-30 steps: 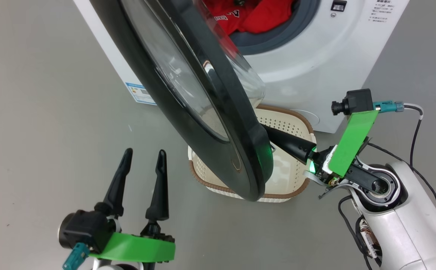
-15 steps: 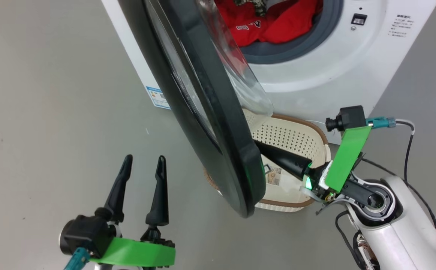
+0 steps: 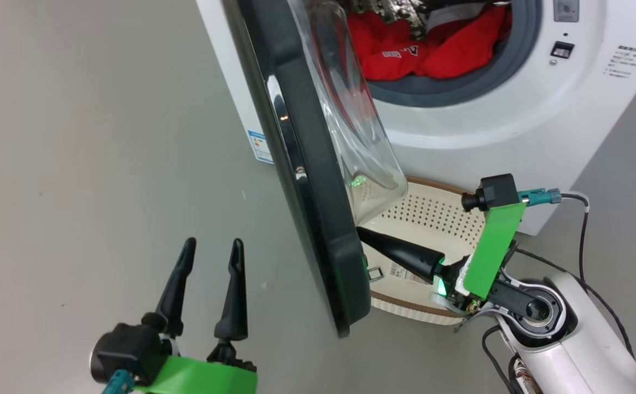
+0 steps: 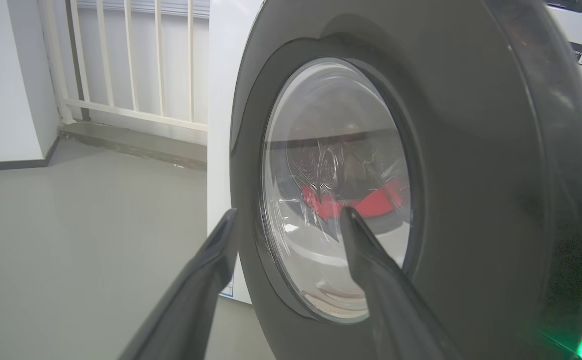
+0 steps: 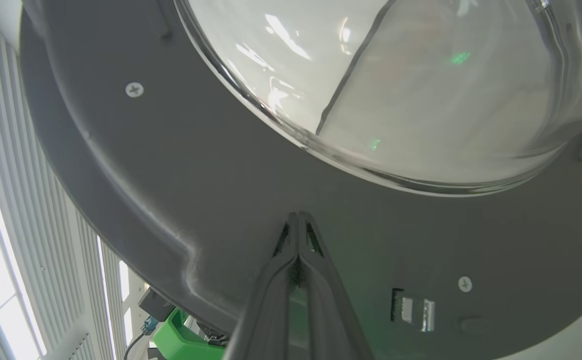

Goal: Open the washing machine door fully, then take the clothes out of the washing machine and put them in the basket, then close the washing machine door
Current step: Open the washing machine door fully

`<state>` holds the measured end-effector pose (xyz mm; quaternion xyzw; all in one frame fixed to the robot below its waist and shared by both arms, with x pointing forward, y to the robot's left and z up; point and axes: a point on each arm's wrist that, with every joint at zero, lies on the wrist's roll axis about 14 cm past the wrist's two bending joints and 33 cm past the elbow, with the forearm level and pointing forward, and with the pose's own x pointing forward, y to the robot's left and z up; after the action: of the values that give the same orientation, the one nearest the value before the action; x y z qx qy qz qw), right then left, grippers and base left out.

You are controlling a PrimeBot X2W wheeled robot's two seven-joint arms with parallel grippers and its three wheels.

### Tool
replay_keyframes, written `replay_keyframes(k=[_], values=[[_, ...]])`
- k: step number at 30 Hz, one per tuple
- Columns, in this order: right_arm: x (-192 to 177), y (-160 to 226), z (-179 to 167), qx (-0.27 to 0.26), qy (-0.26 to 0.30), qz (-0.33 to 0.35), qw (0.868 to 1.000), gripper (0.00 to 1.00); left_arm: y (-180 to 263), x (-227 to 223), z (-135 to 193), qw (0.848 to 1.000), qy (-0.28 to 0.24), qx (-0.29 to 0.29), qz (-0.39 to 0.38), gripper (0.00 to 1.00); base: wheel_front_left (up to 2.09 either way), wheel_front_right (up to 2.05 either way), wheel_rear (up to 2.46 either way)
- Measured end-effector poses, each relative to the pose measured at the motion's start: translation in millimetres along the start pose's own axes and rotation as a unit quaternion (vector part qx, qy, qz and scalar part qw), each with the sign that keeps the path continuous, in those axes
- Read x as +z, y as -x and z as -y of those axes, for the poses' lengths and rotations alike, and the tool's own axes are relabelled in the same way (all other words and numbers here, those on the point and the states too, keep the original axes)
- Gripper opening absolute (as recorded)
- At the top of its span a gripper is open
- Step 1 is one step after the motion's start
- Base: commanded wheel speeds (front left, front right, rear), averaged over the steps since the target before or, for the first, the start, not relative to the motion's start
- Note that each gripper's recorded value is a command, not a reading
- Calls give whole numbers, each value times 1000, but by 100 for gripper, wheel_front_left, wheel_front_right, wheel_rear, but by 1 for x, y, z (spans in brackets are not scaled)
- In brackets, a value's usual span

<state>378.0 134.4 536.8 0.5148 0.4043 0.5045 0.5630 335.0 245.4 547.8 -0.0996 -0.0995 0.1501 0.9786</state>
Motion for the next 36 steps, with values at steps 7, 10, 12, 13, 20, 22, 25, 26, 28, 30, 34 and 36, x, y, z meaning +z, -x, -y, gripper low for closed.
replay_keyframes(k=[7,10,12,13,20,22,25,26,28,30,34,36], values=[[-12,-10,-3,5,-2,-22,1000,0,9,4,-11,1000,0,17,3,100,0,0,0],[-17,-15,-4,8,-2,-33,999,0,12,6,-16,1000,-2,25,5,100,0,0,0],[-21,-18,-4,9,-2,-40,999,0,13,8,-18,1000,-3,28,7,100,0,0,0],[-22,-20,-5,10,-2,-43,999,0,14,9,-19,1000,-3,30,7,100,0,0,0],[-36,-27,-10,17,-4,-64,998,0,24,10,-28,999,-4,44,7,100,0,0,0],[-39,-28,-10,17,-9,-68,997,0,26,11,-30,999,-4,47,8,100,0,0,0],[-42,-30,-10,18,-9,-72,997,0,27,12,-31,999,-5,49,9,100,0,0,0],[-42,-30,-10,18,-9,-72,997,0,27,12,-32,999,-5,49,9,100,0,0,0],[-43,-30,-9,18,-11,-72,997,0,27,11,-32,999,-5,50,8,100,0,0,0],[-42,-30,-9,17,-11,-71,997,0,27,11,-32,999,-5,50,8,100,0,0,0],[-35,-28,-5,4,9,-53,999,0,27,11,-32,999,-3,53,7,100,0,0,0],[-30,-27,-3,-5,31,-38,999,0,26,10,-31,999,-3,51,6,100,0,0,0]])
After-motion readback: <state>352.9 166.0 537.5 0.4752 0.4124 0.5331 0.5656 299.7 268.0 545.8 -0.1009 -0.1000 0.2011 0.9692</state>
